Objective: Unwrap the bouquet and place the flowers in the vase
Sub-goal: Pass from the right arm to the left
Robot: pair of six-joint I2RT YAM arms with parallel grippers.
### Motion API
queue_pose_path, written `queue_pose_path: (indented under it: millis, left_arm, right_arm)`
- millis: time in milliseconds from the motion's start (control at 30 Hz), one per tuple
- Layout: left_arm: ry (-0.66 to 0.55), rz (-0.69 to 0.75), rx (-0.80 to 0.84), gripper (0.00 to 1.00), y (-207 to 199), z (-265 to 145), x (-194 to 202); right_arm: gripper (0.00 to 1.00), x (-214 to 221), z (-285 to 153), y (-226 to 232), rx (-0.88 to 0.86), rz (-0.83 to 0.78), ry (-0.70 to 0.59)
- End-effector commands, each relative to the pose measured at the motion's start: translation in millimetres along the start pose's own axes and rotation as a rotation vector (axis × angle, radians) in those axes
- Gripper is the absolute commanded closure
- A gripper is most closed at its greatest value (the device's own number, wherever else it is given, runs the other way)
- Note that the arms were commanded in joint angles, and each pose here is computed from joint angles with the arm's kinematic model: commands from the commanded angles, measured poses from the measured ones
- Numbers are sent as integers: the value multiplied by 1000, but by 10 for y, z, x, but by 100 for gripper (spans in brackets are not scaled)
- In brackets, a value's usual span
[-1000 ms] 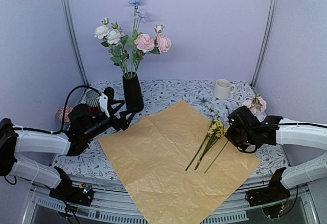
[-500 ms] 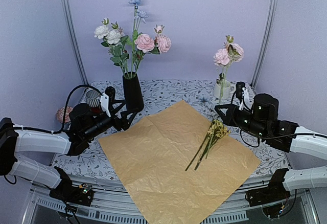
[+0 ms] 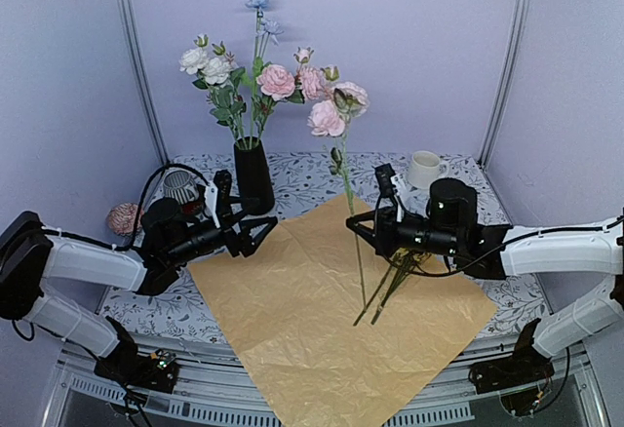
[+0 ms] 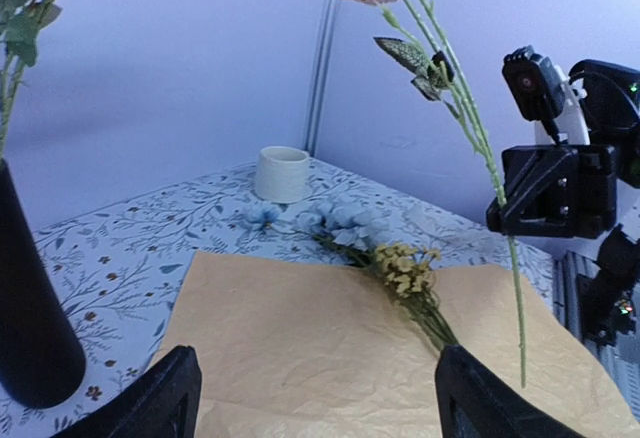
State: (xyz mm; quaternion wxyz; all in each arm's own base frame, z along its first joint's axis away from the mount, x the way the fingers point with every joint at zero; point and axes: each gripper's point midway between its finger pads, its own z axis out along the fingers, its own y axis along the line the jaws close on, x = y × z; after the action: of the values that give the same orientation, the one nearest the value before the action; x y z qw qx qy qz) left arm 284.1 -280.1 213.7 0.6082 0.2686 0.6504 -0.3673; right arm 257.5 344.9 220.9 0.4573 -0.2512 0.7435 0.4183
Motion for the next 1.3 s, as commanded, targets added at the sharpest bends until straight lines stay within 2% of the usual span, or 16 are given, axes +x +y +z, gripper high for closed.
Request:
queue_pose_path:
  millis: [0, 167, 400, 633, 933, 1067, 1267]
  left_arm:
    - [-74, -27, 217, 17, -411, -16, -169]
    - [-94, -35, 324, 17, -610, -77, -241]
    - [-137, -32, 489, 18, -905, -225, -385]
    - [-121, -31, 510, 21, -980, -199, -366]
    - [-75, -39, 541, 32, -1087, -95, -274]
    - [-60, -38, 531, 46, -1080, -59, -247]
    - [-42, -34, 512, 92, -1056, -3, -225]
  right_arm:
    - [98, -189, 6, 439, -64, -132, -158]
    - [98, -100, 175, 596, -62, -217, -141]
    - [98, 31, 420, 735, -85, -253, -88]
    - [98, 82, 614, 877, -70, -307, -81]
    - [98, 184, 781, 997, -93, -322, -58]
    - [98, 216, 811, 1023, -99, -338, -51]
    - [97, 265, 824, 1024, -100, -354, -37]
